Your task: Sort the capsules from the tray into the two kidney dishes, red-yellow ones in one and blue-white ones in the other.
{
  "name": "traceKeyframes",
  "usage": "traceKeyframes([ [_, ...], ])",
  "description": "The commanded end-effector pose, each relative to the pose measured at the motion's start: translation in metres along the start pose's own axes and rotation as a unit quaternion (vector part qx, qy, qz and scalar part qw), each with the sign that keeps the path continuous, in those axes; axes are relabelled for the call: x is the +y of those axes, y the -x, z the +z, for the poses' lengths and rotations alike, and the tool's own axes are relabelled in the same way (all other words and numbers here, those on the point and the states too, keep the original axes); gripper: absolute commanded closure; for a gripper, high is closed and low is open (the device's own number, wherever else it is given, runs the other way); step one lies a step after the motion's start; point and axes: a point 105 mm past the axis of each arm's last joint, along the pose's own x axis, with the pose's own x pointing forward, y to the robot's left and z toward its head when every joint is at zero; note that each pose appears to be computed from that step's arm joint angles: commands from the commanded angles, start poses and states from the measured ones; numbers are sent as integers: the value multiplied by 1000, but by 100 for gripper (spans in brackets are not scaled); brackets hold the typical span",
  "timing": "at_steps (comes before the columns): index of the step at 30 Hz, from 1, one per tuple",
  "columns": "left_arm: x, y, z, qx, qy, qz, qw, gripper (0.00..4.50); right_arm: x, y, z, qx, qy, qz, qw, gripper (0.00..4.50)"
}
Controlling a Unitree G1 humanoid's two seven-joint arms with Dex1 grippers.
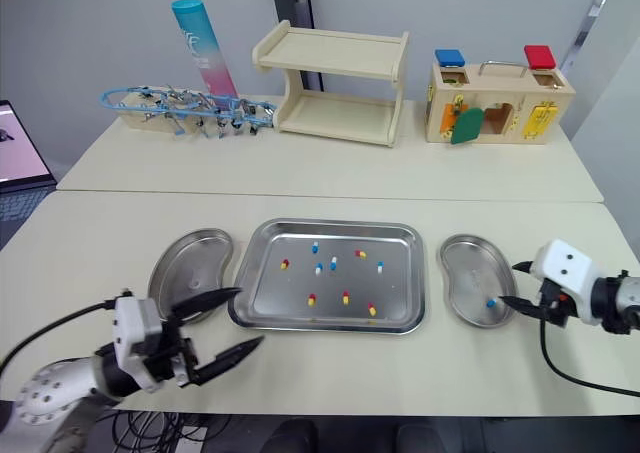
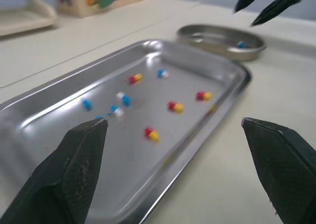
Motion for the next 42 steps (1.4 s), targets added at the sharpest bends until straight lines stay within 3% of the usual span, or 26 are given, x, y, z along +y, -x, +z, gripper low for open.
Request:
traceKeyframes([
  [1, 55, 49, -12, 94, -1, 137, 986, 0, -16, 23, -3, -4, 43, -30, 999, 123],
  [5, 95, 113, -26, 150, 6, 238, 960, 0, -16, 30, -15, -7, 30, -5, 1000, 123],
  [10, 107, 157, -46, 190, 29, 278, 941, 0, -5, 35, -27, 1, 16, 50, 999, 123],
  [13, 108, 168, -53, 199, 38, 284, 937, 0, -3, 36, -28, -10, 0, 52, 999, 67],
  [15, 108, 169, -55, 200, 39, 282, 938, 0, -2, 35, -27, -15, -4, 55, 998, 1],
  [23, 106, 161, -52, 188, 45, 268, 944, 0, 11, 28, -10, -57, 11, 63, 996, 1],
  [33, 98, 153, -47, 176, 58, 260, 948, 0, 91, -22, 67, -210, -1, 141, 968, 1],
  [38, 87, 140, -30, 162, 48, 231, 958, 0, 119, -52, 82, -255, -35, 135, 957, 1],
  [42, 76, 105, -6, 142, 29, 169, 975, 0, 128, -63, 88, -266, -41, 137, 953, 1],
])
